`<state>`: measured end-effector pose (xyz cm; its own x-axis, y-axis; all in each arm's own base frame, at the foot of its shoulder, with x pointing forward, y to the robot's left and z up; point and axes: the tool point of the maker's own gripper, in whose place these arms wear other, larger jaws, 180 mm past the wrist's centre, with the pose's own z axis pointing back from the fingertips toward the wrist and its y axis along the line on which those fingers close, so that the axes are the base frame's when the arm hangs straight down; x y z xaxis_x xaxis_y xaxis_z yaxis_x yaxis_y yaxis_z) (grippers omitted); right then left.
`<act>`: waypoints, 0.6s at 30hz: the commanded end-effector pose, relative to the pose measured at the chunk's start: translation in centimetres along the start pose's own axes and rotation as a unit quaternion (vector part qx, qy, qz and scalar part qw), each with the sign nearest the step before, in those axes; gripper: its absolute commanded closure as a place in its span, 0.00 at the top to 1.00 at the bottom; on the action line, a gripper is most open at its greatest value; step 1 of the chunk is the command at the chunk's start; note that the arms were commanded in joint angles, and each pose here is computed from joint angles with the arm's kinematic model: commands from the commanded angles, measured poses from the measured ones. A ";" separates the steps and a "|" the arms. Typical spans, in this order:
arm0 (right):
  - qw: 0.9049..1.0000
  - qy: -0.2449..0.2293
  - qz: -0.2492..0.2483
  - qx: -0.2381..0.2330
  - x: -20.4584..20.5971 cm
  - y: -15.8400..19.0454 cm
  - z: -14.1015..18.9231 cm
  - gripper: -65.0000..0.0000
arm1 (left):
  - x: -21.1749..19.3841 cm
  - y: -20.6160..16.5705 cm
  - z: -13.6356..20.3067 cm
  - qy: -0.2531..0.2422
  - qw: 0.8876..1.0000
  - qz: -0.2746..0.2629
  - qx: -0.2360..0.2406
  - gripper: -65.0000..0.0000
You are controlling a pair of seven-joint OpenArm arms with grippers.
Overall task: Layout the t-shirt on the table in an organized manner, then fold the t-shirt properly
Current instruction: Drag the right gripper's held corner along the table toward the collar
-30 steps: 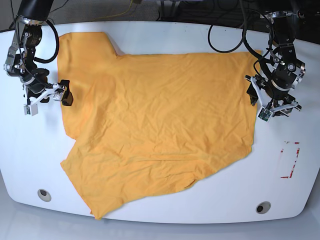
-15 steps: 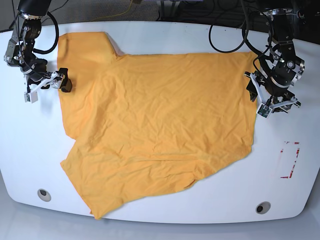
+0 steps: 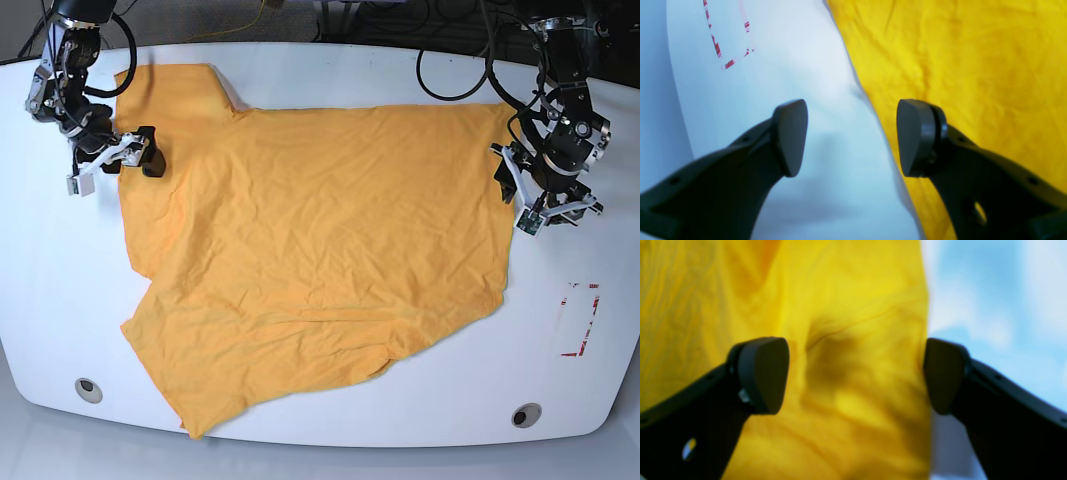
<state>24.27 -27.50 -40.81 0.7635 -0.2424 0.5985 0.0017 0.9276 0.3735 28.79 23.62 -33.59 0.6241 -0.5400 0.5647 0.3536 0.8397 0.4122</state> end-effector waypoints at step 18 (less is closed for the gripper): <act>1.000 0.024 -0.009 0.000 -2.3 0.4 0.6 0.14 | 1.2 1.0 0.4 -0.019 1.000 -0.004 0.014 0.60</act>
<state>22.35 -26.10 -42.01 0.7931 -0.2593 0.5512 0.0219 0.9164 0.3997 28.89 23.64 -33.49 0.6223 -0.5405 0.5661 0.3525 0.8393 0.4139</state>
